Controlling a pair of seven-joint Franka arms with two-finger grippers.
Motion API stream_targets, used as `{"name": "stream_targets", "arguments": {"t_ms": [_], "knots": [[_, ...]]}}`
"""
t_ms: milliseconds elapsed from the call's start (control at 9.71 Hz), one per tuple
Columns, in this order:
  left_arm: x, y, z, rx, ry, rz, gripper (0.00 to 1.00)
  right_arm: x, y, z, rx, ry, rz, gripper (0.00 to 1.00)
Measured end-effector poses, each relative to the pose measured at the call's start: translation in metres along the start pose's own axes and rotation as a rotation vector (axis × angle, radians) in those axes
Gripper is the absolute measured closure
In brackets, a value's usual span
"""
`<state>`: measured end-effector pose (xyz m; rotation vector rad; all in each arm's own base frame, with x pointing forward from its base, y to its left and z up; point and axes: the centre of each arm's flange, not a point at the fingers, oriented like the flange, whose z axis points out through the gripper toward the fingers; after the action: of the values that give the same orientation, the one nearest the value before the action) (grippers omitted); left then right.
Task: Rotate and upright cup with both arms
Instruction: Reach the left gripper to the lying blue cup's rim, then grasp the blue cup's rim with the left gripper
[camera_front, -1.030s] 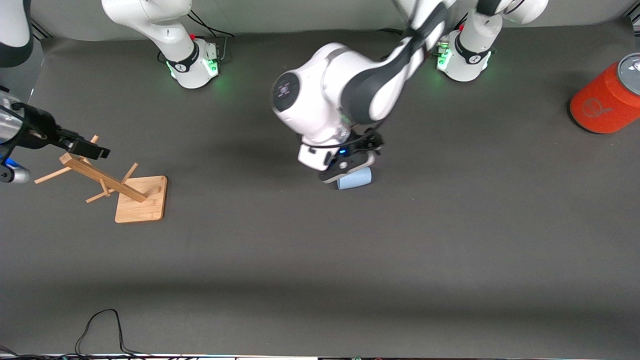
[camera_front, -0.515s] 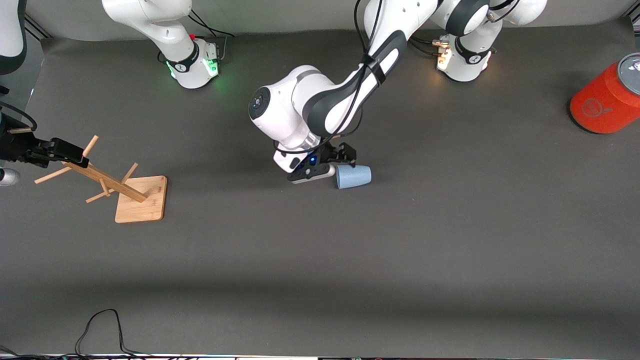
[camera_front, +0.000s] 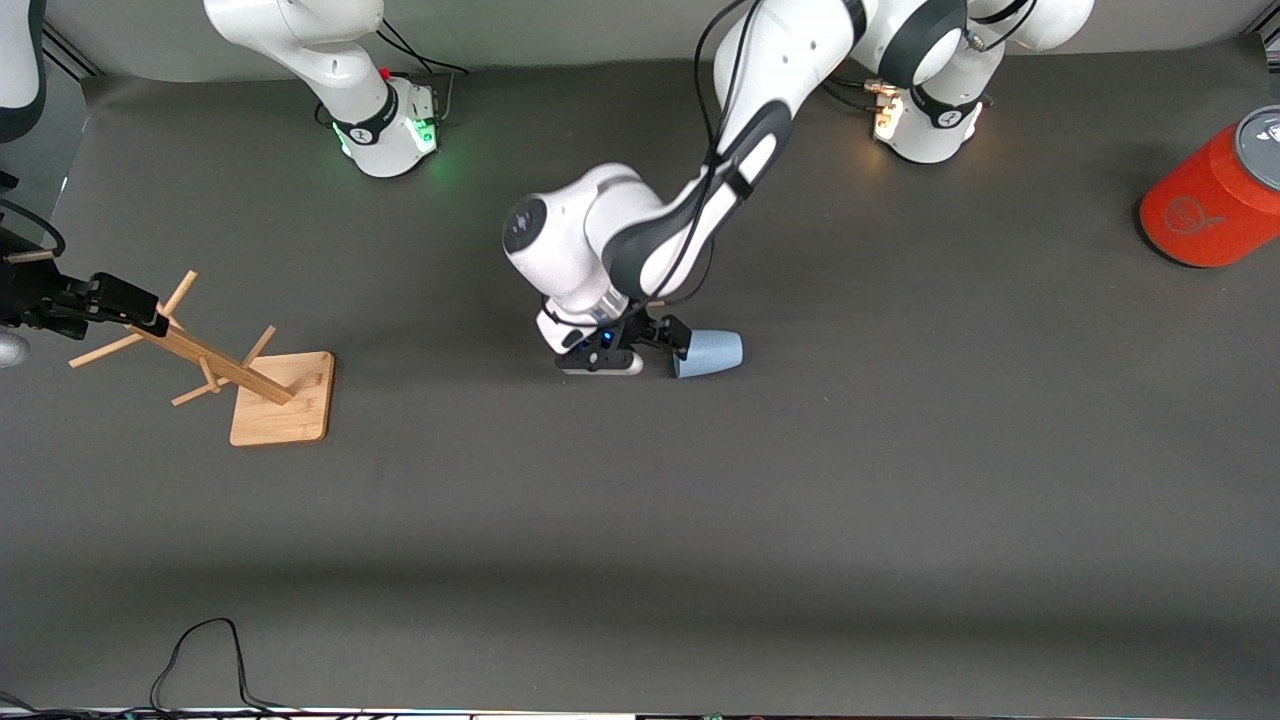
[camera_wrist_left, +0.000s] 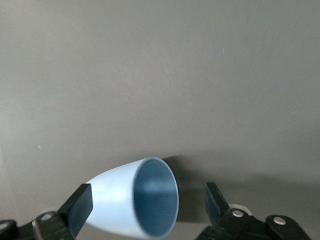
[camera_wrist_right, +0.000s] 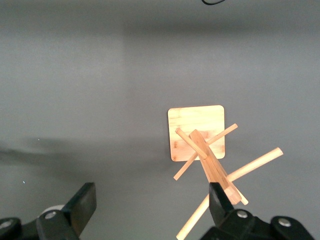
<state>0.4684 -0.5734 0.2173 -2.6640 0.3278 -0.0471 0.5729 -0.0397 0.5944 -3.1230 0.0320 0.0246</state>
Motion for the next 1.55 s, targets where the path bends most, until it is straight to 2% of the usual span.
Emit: {"name": "stream_targets", "arguments": {"t_ms": [412,618,927,1030,1133,1236,1545], "knots": [[-0.003,-0.008,0.027,0.074,-0.070,0.198,0.04,0.000,-0.016,0.000,0.001,-0.004,-0.029,0.00],[-0.002,-0.012,0.030,0.086,-0.079,0.223,0.13,0.000,-0.015,0.000,0.001,-0.004,-0.027,0.00],[-0.001,-0.019,0.037,0.122,-0.094,0.303,0.65,0.000,-0.015,0.000,0.001,-0.004,-0.026,0.00],[0.001,-0.027,0.037,0.137,-0.111,0.316,0.79,0.000,-0.015,0.000,0.001,-0.002,-0.026,0.00],[0.003,-0.038,0.029,0.158,-0.130,0.317,0.88,0.000,-0.015,-0.001,0.001,0.000,-0.026,0.00],[0.006,-0.046,0.015,0.158,-0.129,0.302,0.92,0.000,-0.015,-0.001,0.001,0.001,-0.026,0.00],[0.026,-0.101,-0.063,0.148,-0.085,0.190,0.93,-0.001,-0.015,-0.003,0.001,0.004,-0.026,0.00]]}}
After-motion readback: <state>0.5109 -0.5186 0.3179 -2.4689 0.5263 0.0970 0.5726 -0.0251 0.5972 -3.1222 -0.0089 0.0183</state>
